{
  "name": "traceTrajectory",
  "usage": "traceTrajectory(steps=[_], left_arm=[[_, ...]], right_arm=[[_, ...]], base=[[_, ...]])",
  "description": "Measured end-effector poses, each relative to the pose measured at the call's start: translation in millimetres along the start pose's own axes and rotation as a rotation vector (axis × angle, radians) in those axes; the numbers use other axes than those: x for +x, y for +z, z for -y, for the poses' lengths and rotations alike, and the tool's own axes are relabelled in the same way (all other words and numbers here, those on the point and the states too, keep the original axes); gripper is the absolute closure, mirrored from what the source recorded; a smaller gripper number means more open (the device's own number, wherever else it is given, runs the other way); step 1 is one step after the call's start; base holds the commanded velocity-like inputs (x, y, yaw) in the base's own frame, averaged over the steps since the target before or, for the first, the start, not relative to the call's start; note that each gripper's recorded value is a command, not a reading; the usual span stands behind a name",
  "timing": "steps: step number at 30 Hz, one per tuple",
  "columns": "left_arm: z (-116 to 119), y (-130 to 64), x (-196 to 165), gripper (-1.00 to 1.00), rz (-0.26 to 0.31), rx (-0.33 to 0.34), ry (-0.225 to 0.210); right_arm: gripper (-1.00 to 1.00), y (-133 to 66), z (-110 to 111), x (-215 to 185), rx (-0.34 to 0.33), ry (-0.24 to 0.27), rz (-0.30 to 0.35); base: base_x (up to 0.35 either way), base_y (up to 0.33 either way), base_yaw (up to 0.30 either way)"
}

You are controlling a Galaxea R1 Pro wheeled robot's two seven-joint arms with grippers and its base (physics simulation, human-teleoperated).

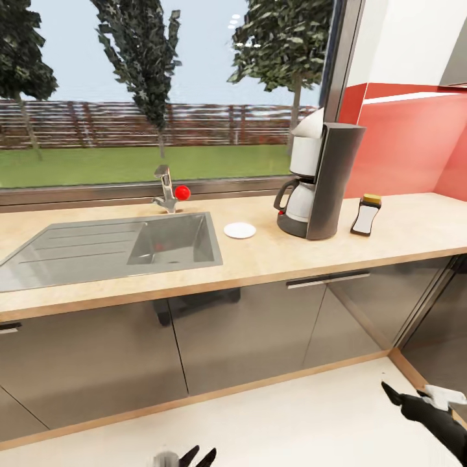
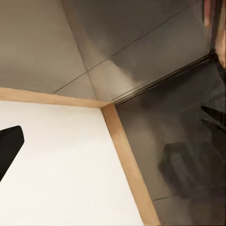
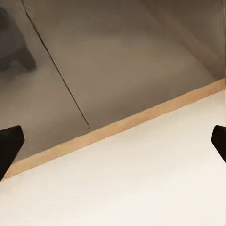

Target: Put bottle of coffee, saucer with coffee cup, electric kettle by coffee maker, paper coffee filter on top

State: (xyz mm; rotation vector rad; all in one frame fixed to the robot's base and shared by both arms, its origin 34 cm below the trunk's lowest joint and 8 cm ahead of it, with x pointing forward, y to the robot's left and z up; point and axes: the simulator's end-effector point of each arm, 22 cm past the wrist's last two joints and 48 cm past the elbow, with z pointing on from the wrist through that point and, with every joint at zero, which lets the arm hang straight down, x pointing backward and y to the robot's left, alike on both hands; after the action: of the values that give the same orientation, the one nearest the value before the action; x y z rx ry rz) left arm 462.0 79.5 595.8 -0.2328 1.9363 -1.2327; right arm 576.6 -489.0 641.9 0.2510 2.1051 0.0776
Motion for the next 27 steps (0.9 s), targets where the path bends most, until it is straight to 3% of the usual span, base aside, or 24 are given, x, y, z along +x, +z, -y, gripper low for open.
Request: traceTrajectory(steps=[3,5,7,13,17,18,19,20,22,25,27], left_arm=[[34,23.6,-11,-1.0,-0.002,0.07,-0.007],[84,47.5,-31,-1.0,-0.026,0.175,0.015],[124,59.4,-46,-1.0,-0.046,0.254,0.051],[167,68.6,-82,-1.0,-0.042,0.294,0.112],[194,65.5,-100,-1.0,-0.073,0.324,0.113],[232,70.1,-144,-1.0,-0.036,0.42,0.093],[254,77.3,-177,-1.0,0.003,0.472,0.134],[258,78.5,-182,-1.0,0.01,0.48,0.138],[289,93.9,-238,-1.0,0.077,0.523,0.204],[303,99.1,-264,-1.0,0.113,0.538,0.223],[326,102.9,-296,-1.0,0.156,0.568,0.244]], right_arm=[[-1.0,-1.4,-6,-36,-0.019,0.041,0.046],[-1.0,-2.8,-16,-79,-0.047,0.089,0.085],[-1.0,-1.9,-24,-109,-0.065,0.108,0.116],[-1.0,4.8,-37,-159,-0.096,0.142,0.167],[-1.0,10.6,-50,-200,-0.13,0.186,0.19],[-1.0,13.3,-63,-237,-0.168,0.232,0.201],[-1.0,13.3,-69,-254,-0.184,0.246,0.214],[-1.0,13.5,-71,-261,-0.19,0.252,0.216],[-1.0,11.0,-87,-303,-0.238,0.294,0.237],[-1.0,9.1,-94,-321,-0.258,0.308,0.245],[-1.0,5.8,-102,-341,-0.281,0.323,0.257]], base=[[0.0,0.0,0.0],[0.0,0.0,0.0],[0.0,0.0,0.0],[0.0,0.0,0.0],[0.0,0.0,0.0],[0.0,0.0,0.0],[0.0,0.0,0.0],[0.0,0.0,0.0],[0.0,0.0,0.0],[0.0,0.0,0.0],[0.0,0.0,0.0]])
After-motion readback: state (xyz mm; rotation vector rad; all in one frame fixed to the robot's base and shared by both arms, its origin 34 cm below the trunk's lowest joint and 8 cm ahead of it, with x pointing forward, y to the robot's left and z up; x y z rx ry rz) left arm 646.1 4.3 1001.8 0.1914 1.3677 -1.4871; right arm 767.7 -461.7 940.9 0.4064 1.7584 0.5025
